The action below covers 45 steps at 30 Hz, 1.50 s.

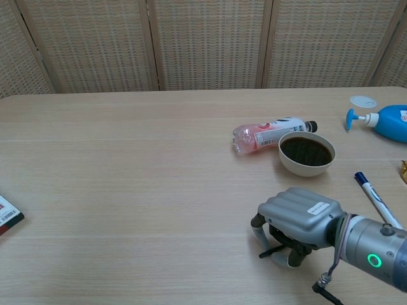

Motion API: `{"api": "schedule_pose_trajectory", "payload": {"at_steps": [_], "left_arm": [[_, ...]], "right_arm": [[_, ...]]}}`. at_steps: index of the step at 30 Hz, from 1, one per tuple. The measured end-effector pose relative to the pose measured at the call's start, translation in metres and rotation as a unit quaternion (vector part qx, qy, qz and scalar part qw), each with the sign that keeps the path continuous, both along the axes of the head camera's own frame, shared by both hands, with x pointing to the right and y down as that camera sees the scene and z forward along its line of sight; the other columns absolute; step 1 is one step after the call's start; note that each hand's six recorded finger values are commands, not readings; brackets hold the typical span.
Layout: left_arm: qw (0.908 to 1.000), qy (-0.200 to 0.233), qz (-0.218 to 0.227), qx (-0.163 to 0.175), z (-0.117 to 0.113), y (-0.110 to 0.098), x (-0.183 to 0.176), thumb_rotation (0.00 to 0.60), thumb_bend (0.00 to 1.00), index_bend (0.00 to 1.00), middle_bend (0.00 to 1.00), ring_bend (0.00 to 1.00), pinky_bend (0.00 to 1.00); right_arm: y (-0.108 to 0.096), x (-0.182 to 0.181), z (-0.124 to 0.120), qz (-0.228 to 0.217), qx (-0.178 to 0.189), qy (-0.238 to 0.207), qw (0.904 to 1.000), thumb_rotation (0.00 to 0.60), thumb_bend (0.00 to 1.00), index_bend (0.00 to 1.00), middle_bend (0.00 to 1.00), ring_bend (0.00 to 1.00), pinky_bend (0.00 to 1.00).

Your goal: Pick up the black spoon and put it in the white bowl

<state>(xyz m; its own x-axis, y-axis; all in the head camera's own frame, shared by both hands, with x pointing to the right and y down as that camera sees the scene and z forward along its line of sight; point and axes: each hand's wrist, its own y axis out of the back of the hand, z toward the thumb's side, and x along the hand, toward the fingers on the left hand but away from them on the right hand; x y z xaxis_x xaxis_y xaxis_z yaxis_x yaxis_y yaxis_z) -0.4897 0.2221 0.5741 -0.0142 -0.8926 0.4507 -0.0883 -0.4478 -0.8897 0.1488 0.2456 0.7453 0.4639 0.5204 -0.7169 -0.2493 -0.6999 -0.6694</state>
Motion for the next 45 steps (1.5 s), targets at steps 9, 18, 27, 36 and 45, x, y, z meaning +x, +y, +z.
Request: {"api": "schedule_pose_trajectory", "payload": {"at_steps": [9,18,27,36,45], "left_arm": [[1.0,-0.001,-0.003,0.001,-0.001,0.002,-0.002,0.6,0.36,0.06,0.0,0.0,0.0],[1.0,0.0,-0.004,0.001,-0.001,0.002,-0.002,0.6,0.36,0.06,0.0,0.0,0.0],[1.0,0.0,-0.004,0.002,-0.002,0.002,-0.002,0.6,0.36,0.06,0.0,0.0,0.0],[1.0,0.001,-0.003,0.001,-0.001,0.002,-0.002,0.6,0.36,0.06,0.0,0.0,0.0],[1.0,0.0,-0.003,0.0,-0.001,0.002,0.0,0.6,0.36,0.06,0.0,0.0,0.0]], "right_arm": [[0.0,0.005,0.0,0.012,-0.009,-0.006,0.9999,0.6,0.62,0.62,0.9,0.91,0.93],[-0.004,0.012,-0.003,0.025,-0.013,-0.014,0.9995,0.6,0.67,0.63,0.91,0.92,0.94],[-0.013,0.017,-0.013,0.058,-0.032,-0.042,0.9969,0.6,0.69,0.64,0.91,0.92,0.94],[-0.054,0.023,-0.049,0.126,-0.054,-0.116,0.9838,0.6,0.7,0.65,0.91,0.92,0.94],[-0.101,0.031,-0.079,0.195,-0.09,-0.181,0.9599,0.6,0.7,0.65,0.91,0.92,0.94]]}}
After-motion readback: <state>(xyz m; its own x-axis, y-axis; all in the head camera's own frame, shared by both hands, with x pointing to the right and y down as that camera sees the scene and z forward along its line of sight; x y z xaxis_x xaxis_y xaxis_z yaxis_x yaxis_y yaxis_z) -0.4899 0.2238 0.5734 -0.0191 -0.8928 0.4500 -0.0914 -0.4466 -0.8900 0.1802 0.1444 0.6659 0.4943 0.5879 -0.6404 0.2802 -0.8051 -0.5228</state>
